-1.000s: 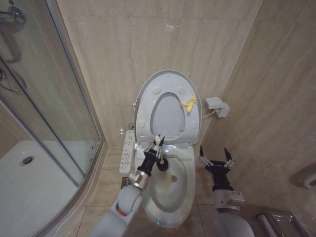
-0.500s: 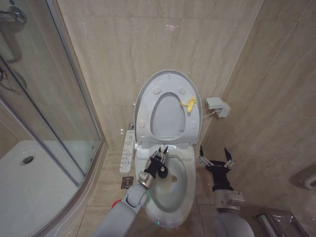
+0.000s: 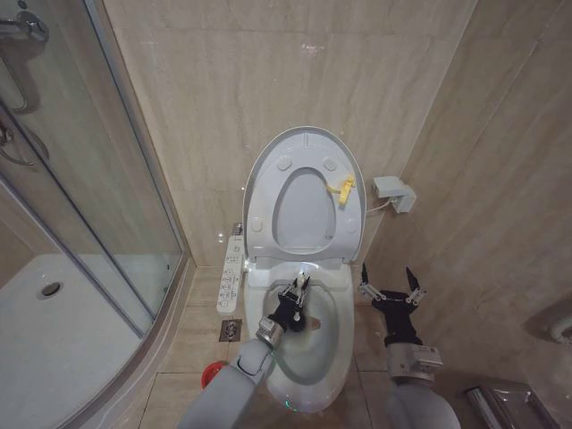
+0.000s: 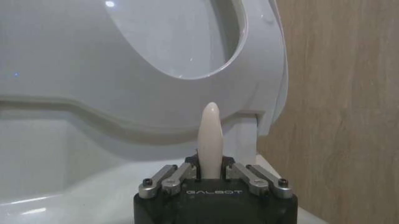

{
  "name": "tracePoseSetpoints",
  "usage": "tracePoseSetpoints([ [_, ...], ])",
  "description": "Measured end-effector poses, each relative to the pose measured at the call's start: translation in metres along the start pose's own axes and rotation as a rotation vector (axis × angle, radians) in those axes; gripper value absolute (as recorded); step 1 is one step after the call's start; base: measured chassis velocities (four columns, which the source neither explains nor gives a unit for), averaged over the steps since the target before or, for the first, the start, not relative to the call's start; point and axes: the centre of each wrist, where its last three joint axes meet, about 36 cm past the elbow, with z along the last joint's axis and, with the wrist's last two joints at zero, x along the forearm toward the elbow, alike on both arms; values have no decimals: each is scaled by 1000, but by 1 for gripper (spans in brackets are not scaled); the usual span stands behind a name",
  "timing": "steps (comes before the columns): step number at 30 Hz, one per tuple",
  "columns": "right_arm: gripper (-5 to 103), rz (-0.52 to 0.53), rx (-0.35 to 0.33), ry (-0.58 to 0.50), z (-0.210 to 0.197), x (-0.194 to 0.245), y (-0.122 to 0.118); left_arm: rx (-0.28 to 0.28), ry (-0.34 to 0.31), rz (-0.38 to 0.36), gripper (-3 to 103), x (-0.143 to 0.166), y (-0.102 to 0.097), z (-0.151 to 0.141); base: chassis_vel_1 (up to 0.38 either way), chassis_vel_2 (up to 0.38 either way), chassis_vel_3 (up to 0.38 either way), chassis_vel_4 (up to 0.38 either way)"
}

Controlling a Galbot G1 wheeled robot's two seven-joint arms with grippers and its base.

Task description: Open the toilet lid, clean the toilet bowl with a toilet brush, close the toilet lid, and flush.

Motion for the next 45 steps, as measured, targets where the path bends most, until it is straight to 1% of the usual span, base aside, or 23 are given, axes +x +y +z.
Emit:
tracePoseSetpoints([
  [5, 100, 0, 0, 0, 0, 0, 0, 6, -14, 5, 21, -6, -5, -3, 0, 0, 0, 0],
  [8, 100, 0, 0, 0, 0, 0, 0, -4, -47, 29, 21, -10, -15, -15, 0, 0, 0, 0],
  [9, 100, 0, 0, 0, 0, 0, 0, -4, -47, 29, 21, -10, -15, -15, 0, 0, 0, 0],
  [12, 100, 0, 0, 0, 0, 0, 0, -8, -79, 76, 21, -12, -31, -34, 0, 0, 0, 0],
  [13, 100, 0, 0, 0, 0, 0, 0, -8, -79, 76, 21, -12, -31, -34, 0, 0, 0, 0],
  [16, 100, 0, 0, 0, 0, 0, 0, -4, -107, 113, 21, -16, -44, -48, 0, 0, 0, 0],
  [18, 100, 0, 0, 0, 0, 0, 0, -3, -111, 117, 21, -17, -46, -50, 0, 0, 0, 0],
  [21, 100, 0, 0, 0, 0, 0, 0, 7, -123, 136, 21, -21, -56, -54, 0, 0, 0, 0],
  [23, 100, 0, 0, 0, 0, 0, 0, 8, -123, 142, 21, -23, -58, -54, 0, 0, 0, 0],
  [27, 100, 0, 0, 0, 0, 0, 0, 4, -103, 154, 21, -22, -54, -42, 0, 0, 0, 0],
  [29, 100, 0, 0, 0, 0, 0, 0, -7, -67, 151, 21, -19, -42, -27, 0, 0, 0, 0],
  [30, 100, 0, 0, 0, 0, 0, 0, -7, -67, 151, 21, -19, -42, -27, 0, 0, 0, 0],
  [32, 100, 0, 0, 0, 0, 0, 0, -21, -46, 132, 21, -19, -30, -15, 0, 0, 0, 0],
  [33, 100, 0, 0, 0, 0, 0, 0, -21, -46, 132, 21, -19, -30, -15, 0, 0, 0, 0],
  [35, 100, 0, 0, 0, 0, 0, 0, -33, -47, 121, 21, -22, -23, -13, 0, 0, 0, 0],
  [37, 100, 0, 0, 0, 0, 0, 0, -33, -51, 121, 21, -24, -24, -14, 0, 0, 0, 0],
  [41, 100, 0, 0, 0, 0, 0, 0, -13, -126, 149, 21, -43, -44, -38, 0, 0, 0, 0],
  [42, 100, 0, 0, 0, 0, 0, 0, -13, -126, 149, 21, -43, -44, -38, 0, 0, 0, 0],
  [45, 100, 0, 0, 0, 0, 0, 0, 3, -133, 177, 21, -46, -57, -41, 0, 0, 0, 0],
])
